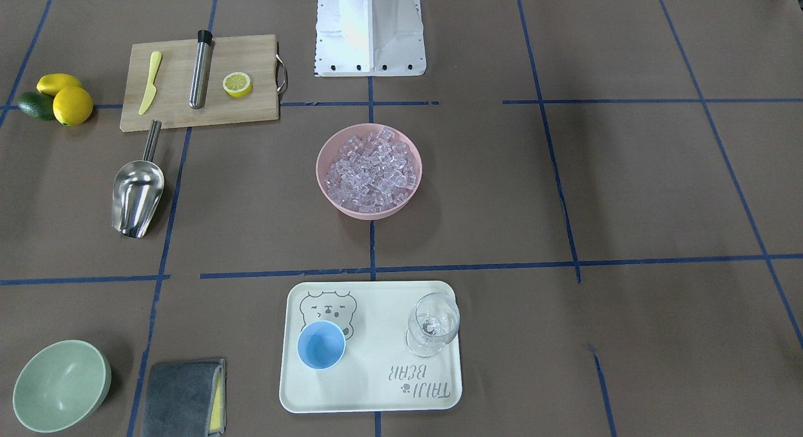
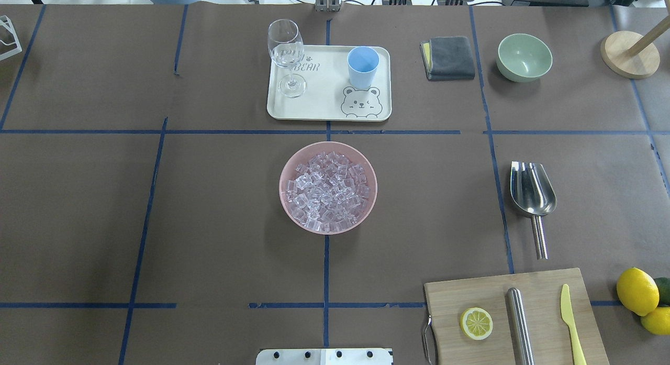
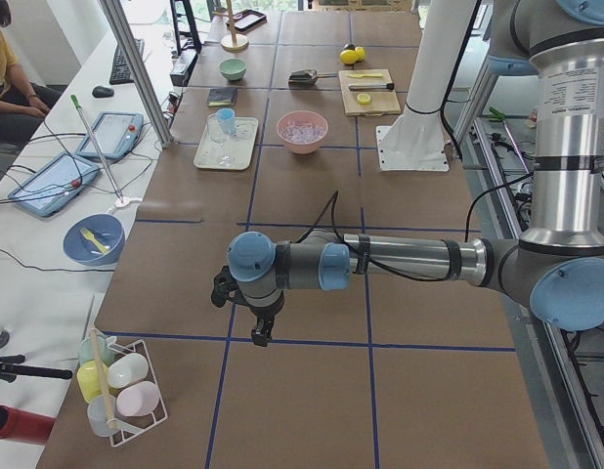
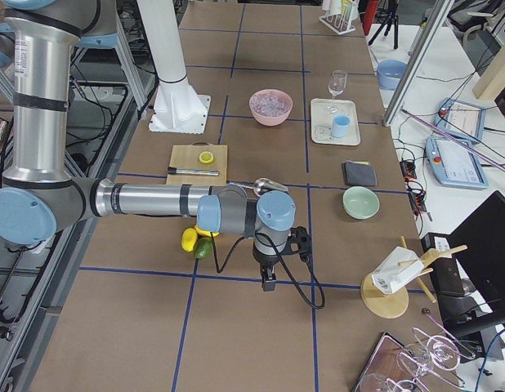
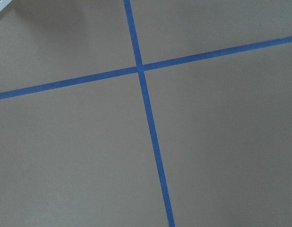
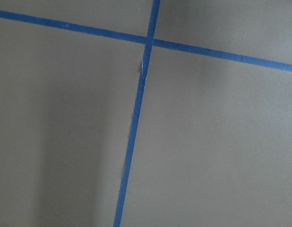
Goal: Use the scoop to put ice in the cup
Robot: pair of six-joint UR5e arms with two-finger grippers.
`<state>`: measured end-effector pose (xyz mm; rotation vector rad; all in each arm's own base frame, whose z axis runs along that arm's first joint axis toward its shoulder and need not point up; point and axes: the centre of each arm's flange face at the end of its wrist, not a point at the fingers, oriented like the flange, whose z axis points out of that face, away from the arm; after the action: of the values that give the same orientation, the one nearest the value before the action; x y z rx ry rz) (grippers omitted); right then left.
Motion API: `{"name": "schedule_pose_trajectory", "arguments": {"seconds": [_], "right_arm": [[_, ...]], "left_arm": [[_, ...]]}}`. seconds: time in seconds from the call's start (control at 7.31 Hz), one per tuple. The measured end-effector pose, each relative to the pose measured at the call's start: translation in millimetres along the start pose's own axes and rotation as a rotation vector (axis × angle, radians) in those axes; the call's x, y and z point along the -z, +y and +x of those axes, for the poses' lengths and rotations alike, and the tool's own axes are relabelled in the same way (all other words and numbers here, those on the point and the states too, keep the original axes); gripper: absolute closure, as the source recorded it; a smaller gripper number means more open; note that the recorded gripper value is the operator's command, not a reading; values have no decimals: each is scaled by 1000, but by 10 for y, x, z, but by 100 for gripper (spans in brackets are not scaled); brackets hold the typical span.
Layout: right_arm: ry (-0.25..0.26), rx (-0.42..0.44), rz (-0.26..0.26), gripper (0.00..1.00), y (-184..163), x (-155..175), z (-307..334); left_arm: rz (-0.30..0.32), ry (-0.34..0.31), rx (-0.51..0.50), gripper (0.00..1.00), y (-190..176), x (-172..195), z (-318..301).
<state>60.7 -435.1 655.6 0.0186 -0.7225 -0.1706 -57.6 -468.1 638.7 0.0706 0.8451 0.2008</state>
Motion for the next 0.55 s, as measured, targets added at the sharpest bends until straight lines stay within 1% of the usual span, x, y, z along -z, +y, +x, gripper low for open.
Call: {"name": "schedule_pose_trajectory", "arguments": {"seconds": [0.55], "right_arm": [[0, 0, 0, 0, -1, 0, 0]], "left_arm": [[-1, -5, -1, 0, -3, -4, -10]]}}
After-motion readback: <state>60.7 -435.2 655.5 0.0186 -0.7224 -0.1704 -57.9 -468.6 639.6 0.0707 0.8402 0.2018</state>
